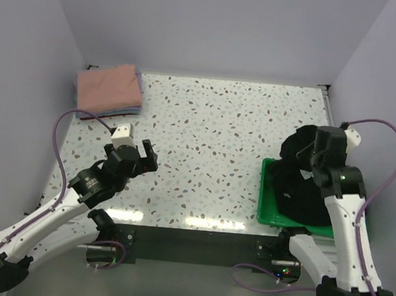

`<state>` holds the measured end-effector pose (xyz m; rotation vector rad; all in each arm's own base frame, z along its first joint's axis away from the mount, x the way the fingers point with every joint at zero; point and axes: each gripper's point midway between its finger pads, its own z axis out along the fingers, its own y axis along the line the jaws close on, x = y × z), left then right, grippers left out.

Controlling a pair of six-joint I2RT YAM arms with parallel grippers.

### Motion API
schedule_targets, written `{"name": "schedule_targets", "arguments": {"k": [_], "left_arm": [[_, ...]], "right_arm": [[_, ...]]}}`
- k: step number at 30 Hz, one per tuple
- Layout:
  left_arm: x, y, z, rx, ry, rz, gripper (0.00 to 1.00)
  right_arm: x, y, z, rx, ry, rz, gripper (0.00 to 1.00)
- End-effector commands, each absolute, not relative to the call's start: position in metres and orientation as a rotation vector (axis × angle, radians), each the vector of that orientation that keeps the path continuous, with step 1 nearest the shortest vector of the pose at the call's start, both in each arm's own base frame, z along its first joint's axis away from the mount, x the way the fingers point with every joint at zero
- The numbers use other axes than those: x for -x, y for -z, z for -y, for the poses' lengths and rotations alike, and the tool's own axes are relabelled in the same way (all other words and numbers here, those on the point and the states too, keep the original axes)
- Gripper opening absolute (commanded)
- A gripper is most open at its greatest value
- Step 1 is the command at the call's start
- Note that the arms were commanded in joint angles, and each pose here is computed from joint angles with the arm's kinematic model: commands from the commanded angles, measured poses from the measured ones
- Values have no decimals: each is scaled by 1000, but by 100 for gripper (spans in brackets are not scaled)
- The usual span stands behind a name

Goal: Fold and stack the t-shirts
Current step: Grab the tshirt from the pile, then move the tshirt to the center of the board

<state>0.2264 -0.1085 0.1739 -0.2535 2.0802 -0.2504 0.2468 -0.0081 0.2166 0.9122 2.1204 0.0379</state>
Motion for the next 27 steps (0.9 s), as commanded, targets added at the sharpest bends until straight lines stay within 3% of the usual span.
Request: {"name": "schedule_targets", "arguments": {"k": [1, 10, 19, 24, 27], "left_arm": [[-237, -190, 113, 297, 288, -2014, 98], [-237, -196, 110, 279, 286, -1997, 98], [-226, -193, 98, 338, 281, -1997, 98], [-222, -193, 97, 341, 302, -1991, 98], [-222, -196, 95, 356, 303, -1981, 98]], "right_arm": [[-244, -299, 24, -861, -55, -1881, 0], [-261, -432, 2, -552, -227, -1629, 0], [-296, -510, -61, -280, -536, -1548, 0], [-301, -558, -109, -88, -686, -1465, 0], [-302, -556, -170, 47, -756, -1488, 0]]}}
